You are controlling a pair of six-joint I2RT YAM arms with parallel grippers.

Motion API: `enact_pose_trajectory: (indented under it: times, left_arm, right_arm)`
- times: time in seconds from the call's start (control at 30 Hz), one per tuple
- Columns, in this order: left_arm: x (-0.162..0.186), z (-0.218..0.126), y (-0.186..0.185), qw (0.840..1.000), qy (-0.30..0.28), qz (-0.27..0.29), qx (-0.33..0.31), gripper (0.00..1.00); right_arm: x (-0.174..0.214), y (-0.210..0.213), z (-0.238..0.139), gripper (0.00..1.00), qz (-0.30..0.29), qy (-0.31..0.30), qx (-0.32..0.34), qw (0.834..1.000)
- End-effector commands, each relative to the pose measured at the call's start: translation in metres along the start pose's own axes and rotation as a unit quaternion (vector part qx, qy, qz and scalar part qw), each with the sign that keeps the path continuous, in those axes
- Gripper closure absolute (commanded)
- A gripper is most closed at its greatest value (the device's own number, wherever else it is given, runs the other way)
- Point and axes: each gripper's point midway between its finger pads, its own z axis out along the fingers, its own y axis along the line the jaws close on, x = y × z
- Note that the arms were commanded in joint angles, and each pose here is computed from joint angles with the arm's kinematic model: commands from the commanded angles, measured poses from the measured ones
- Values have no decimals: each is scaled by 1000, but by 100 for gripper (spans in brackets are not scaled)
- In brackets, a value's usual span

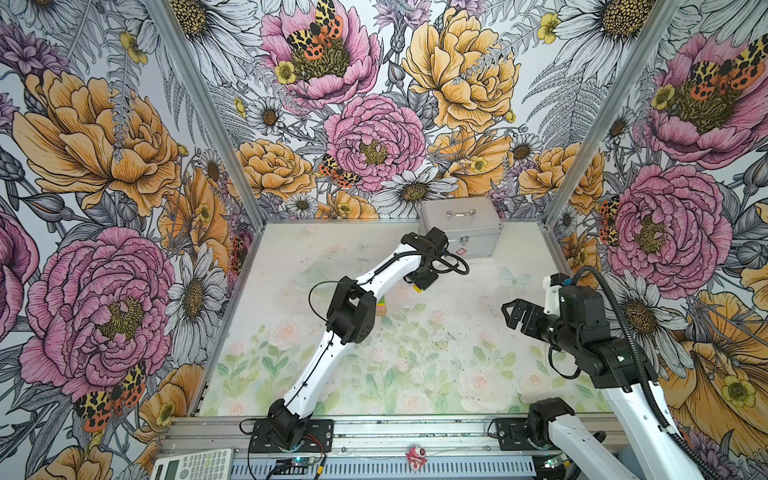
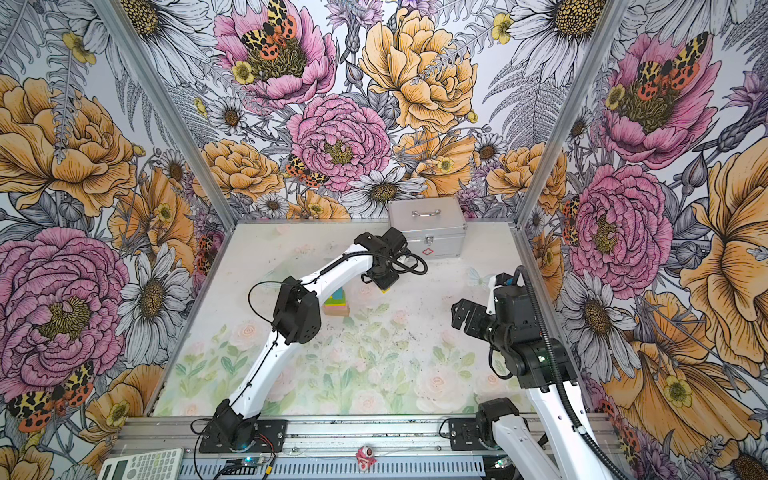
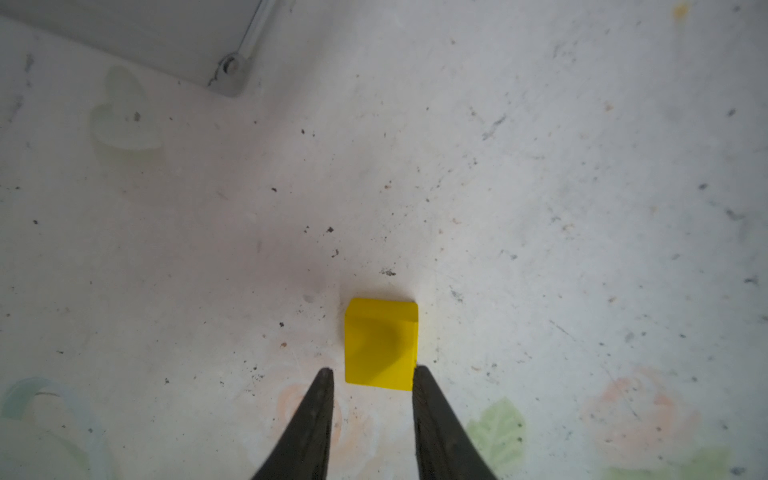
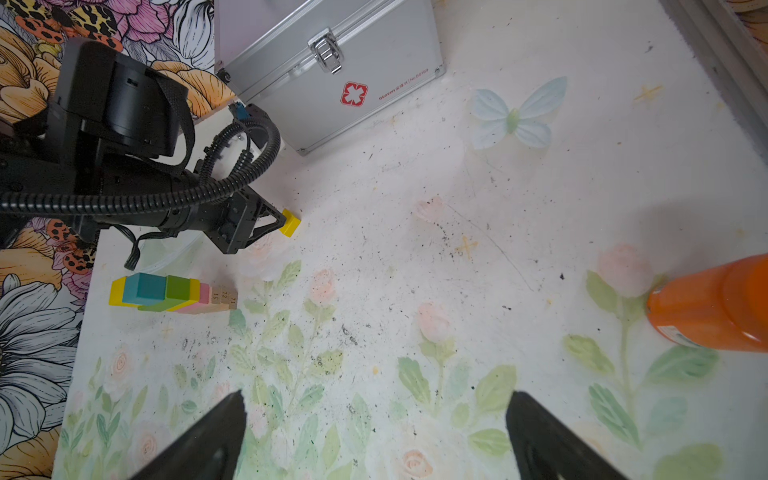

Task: Build the wood block tower
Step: 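Lift the small yellow cube with the left gripper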

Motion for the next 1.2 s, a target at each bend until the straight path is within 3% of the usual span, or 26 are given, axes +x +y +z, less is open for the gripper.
enact_pose_trajectory:
  times: [0.0, 0.13, 0.33, 0.83, 1.17]
  left_arm:
    - [1, 2, 5, 1000, 2, -9, -1, 45]
    - [-1, 4, 7, 1000, 0, -12, 0, 30]
    - [3, 11, 6, 1000, 6, -17, 17, 31]
    - [4, 26, 0, 999, 11, -20, 42, 39]
    - [9, 28, -1, 999, 19, -20, 44, 61]
  right_arm:
    - [-3, 0, 1, 0, -8, -8, -2, 1000]
    - [-2, 0, 2, 0, -10, -6, -3, 1000]
    - [-2, -1, 3, 0, -10, -4, 0, 1000]
    - [-1, -4, 7, 0, -9, 0, 9, 1000]
    - [-2, -3, 6, 0, -10, -1, 8, 1000]
